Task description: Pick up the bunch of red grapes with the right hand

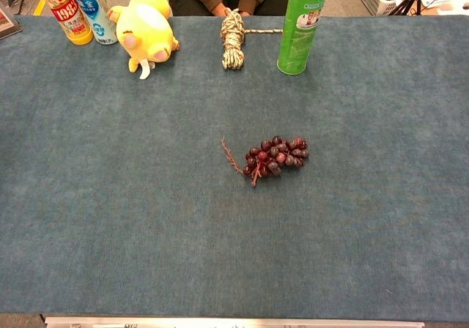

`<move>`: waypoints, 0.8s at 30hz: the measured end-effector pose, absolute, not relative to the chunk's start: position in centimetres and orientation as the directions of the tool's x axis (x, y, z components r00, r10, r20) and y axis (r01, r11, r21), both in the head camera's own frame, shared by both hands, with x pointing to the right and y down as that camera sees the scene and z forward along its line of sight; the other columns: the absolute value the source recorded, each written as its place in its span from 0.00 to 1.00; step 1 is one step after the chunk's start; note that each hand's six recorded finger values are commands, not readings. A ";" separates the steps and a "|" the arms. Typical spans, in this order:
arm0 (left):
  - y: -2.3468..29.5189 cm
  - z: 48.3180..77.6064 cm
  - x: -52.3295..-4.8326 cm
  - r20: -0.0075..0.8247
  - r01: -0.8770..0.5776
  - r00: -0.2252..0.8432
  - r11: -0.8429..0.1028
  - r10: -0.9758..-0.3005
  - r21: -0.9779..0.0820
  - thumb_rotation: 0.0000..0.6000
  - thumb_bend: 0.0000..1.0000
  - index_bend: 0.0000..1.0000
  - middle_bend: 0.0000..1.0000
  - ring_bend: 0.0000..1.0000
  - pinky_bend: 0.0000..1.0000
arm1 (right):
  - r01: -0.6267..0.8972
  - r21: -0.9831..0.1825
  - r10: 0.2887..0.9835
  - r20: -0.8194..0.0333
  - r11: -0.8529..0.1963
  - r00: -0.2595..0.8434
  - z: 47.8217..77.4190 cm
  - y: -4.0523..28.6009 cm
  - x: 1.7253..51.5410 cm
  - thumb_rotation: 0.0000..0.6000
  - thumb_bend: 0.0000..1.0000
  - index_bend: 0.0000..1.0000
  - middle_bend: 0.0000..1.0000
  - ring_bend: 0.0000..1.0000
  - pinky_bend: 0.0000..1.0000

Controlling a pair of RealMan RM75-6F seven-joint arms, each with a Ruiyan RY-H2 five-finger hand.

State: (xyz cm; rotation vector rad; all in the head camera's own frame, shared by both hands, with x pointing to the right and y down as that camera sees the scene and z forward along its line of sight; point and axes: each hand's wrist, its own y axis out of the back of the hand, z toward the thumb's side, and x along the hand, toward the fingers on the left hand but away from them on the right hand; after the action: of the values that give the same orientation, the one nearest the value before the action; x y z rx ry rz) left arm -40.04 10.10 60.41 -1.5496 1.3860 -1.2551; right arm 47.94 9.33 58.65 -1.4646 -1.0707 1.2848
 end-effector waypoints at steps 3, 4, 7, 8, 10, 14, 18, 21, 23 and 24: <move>10.2 60.5 -40.1 0.212 -0.299 -0.042 -0.190 -0.976 -0.935 1.00 0.21 0.00 0.00 0.00 0.00 | 0.052 -0.970 0.968 -0.234 -0.239 0.094 58.8 9.3 47.9 1.00 0.07 0.16 0.27 0.15 0.24; 10.2 60.5 -40.1 0.212 -0.299 -0.041 -0.191 -0.976 -0.935 1.00 0.21 0.00 0.00 0.00 0.00 | 0.053 -0.969 0.967 -0.235 -0.241 0.096 58.8 9.4 47.8 1.00 0.07 0.16 0.27 0.15 0.24; 10.1 60.4 -40.0 0.209 -0.308 -0.037 -0.188 -0.977 -0.933 1.00 0.21 0.00 0.00 0.00 0.00 | 0.057 -0.969 0.967 -0.234 -0.240 0.103 58.8 9.3 47.8 1.00 0.07 0.16 0.27 0.15 0.24; 10.1 60.3 -39.9 0.208 -0.313 -0.035 -0.187 -0.978 -0.931 1.00 0.21 0.00 0.00 0.00 0.00 | 0.058 -0.969 0.967 -0.232 -0.239 0.105 58.8 9.3 47.7 1.00 0.07 0.16 0.27 0.15 0.24; 10.0 60.2 -39.7 0.205 -0.328 -0.028 -0.185 -0.978 -0.926 1.00 0.21 0.00 0.00 0.00 0.00 | 0.062 -0.970 0.967 -0.227 -0.235 0.113 58.7 9.3 47.6 1.00 0.07 0.16 0.27 0.15 0.24; 9.9 59.9 -39.3 0.203 -0.371 -0.010 -0.185 -0.979 -0.910 1.00 0.21 0.00 0.00 0.00 0.00 | 0.071 -0.971 0.967 -0.217 -0.227 0.132 58.4 9.2 47.4 1.00 0.07 0.16 0.27 0.15 0.24; 9.9 59.7 -38.5 0.220 -0.442 0.016 -0.204 -0.975 -0.874 1.00 0.21 0.00 0.00 0.00 0.00 | 0.080 -0.970 0.964 -0.216 -0.230 0.158 58.4 9.2 47.0 1.00 0.08 0.17 0.33 0.20 0.27; 9.7 59.5 -37.7 0.229 -0.479 0.052 -0.225 -0.972 -0.848 1.00 0.21 0.00 0.00 0.00 0.00 | 0.089 -0.967 0.957 -0.220 -0.240 0.192 58.5 9.1 46.4 1.00 0.09 0.22 0.39 0.28 0.32; 9.6 59.4 -37.1 0.230 -0.495 0.080 -0.239 -0.970 -0.835 1.00 0.21 0.00 0.00 0.00 0.00 | 0.095 -0.965 0.950 -0.219 -0.244 0.222 58.6 8.9 45.8 1.00 0.11 0.27 0.43 0.34 0.37; 9.5 59.4 -36.6 0.230 -0.510 0.099 -0.248 -0.968 -0.824 1.00 0.21 0.00 0.00 0.00 0.00 | 0.099 -0.964 0.947 -0.219 -0.247 0.236 58.7 8.8 45.4 1.00 0.12 0.29 0.45 0.37 0.40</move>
State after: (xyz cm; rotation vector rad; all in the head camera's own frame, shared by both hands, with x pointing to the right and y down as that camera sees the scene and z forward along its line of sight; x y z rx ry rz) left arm -36.63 9.49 59.36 -1.8232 1.4440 -1.0605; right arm 45.45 8.84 58.65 -1.5757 -1.0079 1.1421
